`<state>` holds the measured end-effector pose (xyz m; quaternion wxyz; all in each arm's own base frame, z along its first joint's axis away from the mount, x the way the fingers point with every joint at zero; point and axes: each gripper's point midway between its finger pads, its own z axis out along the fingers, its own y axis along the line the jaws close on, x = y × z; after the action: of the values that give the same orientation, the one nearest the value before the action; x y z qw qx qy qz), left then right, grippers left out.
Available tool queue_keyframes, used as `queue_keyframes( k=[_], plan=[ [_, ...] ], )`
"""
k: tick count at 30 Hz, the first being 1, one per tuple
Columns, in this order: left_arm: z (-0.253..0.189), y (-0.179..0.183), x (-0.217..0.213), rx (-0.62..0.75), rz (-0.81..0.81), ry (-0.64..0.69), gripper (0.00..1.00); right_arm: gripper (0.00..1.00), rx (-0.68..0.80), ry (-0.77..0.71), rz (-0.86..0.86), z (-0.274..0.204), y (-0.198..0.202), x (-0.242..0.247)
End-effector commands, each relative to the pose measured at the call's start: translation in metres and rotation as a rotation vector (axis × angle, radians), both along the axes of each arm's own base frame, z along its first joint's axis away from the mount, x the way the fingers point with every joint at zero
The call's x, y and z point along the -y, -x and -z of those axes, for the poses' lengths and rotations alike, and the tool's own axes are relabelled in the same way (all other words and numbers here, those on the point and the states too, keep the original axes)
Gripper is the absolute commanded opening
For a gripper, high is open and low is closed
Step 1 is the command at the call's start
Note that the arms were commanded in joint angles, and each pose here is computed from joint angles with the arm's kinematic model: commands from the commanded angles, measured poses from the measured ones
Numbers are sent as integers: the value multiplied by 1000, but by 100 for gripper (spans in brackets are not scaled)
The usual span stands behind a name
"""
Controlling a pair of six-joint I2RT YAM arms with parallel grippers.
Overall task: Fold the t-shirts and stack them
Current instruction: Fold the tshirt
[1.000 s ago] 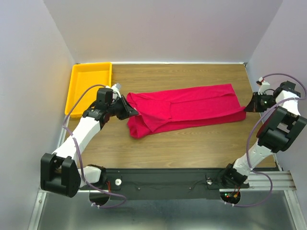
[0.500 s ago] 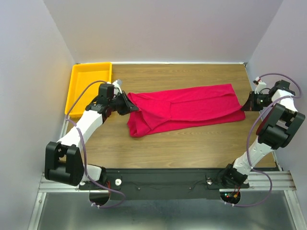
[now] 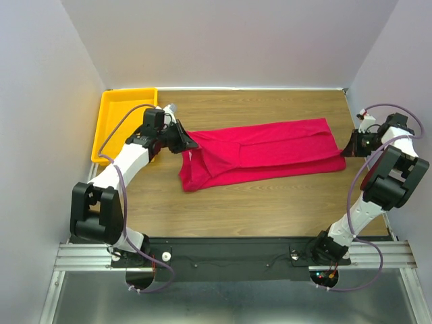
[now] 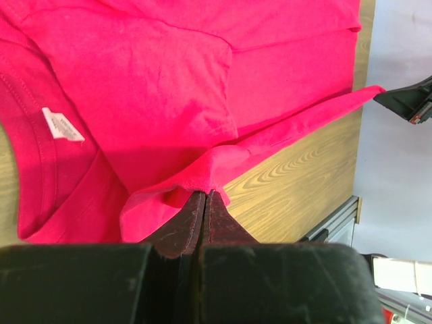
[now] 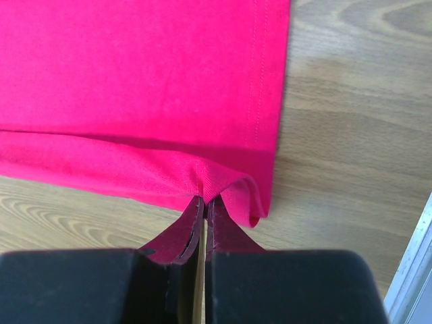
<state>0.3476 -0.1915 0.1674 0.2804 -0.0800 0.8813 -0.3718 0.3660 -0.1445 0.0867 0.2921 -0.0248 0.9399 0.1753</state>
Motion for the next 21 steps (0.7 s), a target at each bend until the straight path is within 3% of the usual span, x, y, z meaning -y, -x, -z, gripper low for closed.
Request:
queue_keyframes(
  k=[1,21],
  plan=[
    [-30,-16,6,104,44,22,0,1,30,50,16,-4,-6,9],
    [-29,-37,12,106,66,14,0,1,15,45,44,6,-9,13]
  ],
)
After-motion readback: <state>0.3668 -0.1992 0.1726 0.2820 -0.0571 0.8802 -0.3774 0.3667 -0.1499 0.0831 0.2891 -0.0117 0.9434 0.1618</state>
